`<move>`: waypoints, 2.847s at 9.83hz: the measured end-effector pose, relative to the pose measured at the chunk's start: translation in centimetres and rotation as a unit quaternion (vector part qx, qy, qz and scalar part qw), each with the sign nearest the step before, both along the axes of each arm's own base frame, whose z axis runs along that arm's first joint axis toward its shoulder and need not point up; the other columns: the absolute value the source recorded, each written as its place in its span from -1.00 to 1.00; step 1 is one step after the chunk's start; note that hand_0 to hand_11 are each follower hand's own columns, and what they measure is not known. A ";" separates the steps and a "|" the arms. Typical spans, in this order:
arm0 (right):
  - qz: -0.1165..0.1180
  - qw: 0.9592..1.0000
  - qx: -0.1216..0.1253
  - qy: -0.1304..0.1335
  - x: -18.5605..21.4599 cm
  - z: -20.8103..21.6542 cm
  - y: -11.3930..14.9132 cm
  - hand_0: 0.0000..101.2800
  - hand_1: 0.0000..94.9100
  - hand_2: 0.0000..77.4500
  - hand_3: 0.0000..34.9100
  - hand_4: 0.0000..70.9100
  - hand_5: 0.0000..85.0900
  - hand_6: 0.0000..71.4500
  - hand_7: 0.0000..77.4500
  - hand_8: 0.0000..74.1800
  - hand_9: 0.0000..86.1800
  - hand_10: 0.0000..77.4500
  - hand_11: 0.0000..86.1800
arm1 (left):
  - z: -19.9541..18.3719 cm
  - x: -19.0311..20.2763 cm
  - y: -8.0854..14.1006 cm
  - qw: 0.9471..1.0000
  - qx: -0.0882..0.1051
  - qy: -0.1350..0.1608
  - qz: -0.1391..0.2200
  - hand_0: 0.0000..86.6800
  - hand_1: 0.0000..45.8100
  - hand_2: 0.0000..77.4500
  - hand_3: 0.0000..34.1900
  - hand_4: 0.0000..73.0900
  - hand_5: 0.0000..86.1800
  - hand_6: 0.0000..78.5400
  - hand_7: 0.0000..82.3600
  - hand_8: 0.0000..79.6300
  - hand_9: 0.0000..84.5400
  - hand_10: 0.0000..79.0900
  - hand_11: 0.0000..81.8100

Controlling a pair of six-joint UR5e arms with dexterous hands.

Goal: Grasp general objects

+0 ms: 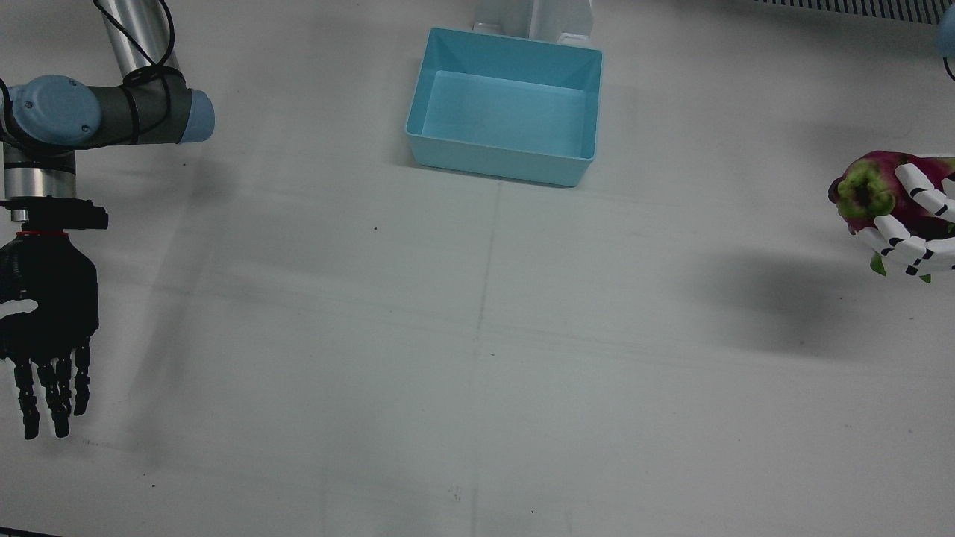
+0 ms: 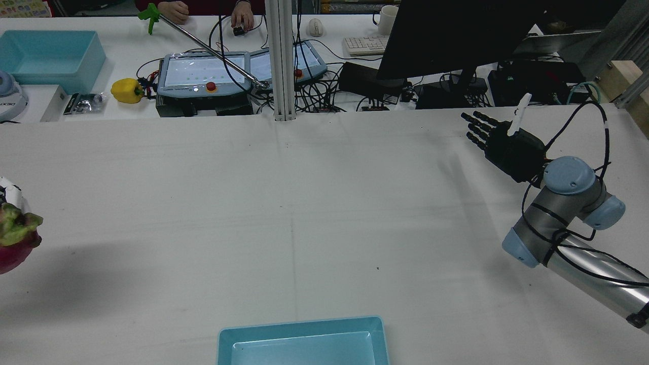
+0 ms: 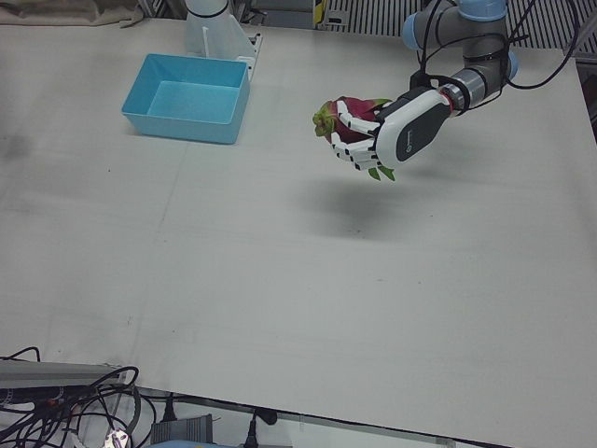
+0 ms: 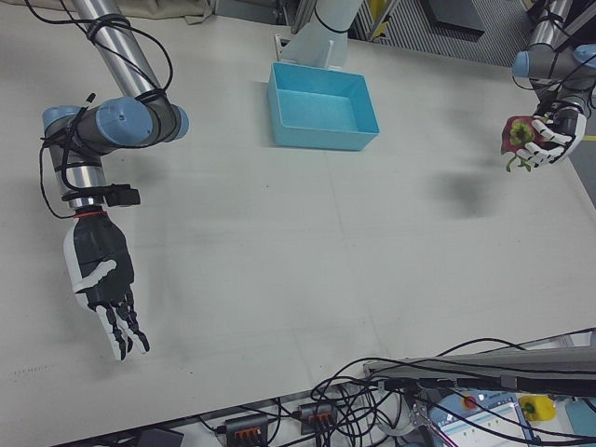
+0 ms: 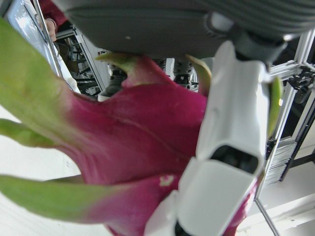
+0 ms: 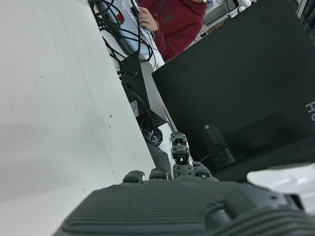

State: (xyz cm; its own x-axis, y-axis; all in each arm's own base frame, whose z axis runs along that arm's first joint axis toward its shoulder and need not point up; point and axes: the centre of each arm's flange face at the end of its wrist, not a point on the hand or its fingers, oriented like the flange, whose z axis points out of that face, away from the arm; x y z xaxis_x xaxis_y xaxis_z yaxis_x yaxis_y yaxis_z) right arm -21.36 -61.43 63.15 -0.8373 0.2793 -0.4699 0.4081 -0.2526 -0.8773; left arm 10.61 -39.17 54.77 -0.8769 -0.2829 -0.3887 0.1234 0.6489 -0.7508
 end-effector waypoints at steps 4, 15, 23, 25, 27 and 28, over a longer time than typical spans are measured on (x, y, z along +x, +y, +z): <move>0.000 1.000 0.000 0.000 0.0 0.0 0.0 -1.00 -0.86 -0.96 -1.00 -1.00 -1.00 -1.00 -1.00 -1.00 -0.97 -1.00 -0.97 | -3.9 0.0 2.7 0.995 0.046 0.064 0.068 0.90 -1.00 0.15 -1.00 0.70 -0.22 -0.06 0.19 0.16 -0.15 0.01 0.81; 0.000 1.000 0.001 0.000 0.0 -0.1 0.0 -1.00 -0.86 -0.94 -1.00 -1.00 -1.00 -1.00 -1.00 -1.00 -0.97 -1.00 -0.99 | -7.9 12.7 9.6 0.960 0.086 0.128 0.235 0.84 -1.00 0.14 -1.00 0.79 -0.20 0.00 0.23 0.16 -0.10 0.01 0.83; 0.000 1.000 0.000 0.000 0.0 -0.1 0.0 -1.00 -0.86 -0.96 -1.00 -1.00 -1.00 -1.00 -1.00 -1.00 -0.97 -1.00 -0.97 | -11.4 23.3 16.9 0.947 0.077 0.156 0.270 0.83 -1.00 0.10 -1.00 0.87 -0.14 0.06 0.30 0.18 -0.03 0.01 0.84; 0.000 1.000 0.000 0.000 0.0 -0.1 0.0 -1.00 -0.86 -0.94 -1.00 -1.00 -1.00 -1.00 -1.00 -1.00 -0.97 -1.00 -0.99 | -12.3 24.7 17.5 0.946 0.076 0.160 0.272 0.83 -1.00 0.10 -1.00 0.87 -0.14 0.06 0.30 0.18 -0.03 0.01 0.84; 0.000 1.000 0.000 0.000 0.0 -0.1 0.0 -1.00 -0.86 -0.96 -1.00 -1.00 -1.00 -1.00 -1.00 -1.00 -0.97 -1.00 -0.99 | -13.4 25.6 17.9 0.943 0.075 0.168 0.276 0.83 -1.00 0.10 -1.00 0.87 -0.10 0.06 0.30 0.18 -0.03 0.01 0.85; 0.000 1.000 0.000 0.000 0.0 -0.1 0.0 -1.00 -0.86 -0.96 -1.00 -1.00 -1.00 -1.00 -1.00 -1.00 -0.97 -1.00 -0.99 | -14.0 26.2 18.3 0.942 0.072 0.173 0.280 0.81 -1.00 0.08 -1.00 0.97 0.62 0.06 0.31 0.18 -0.03 0.01 0.84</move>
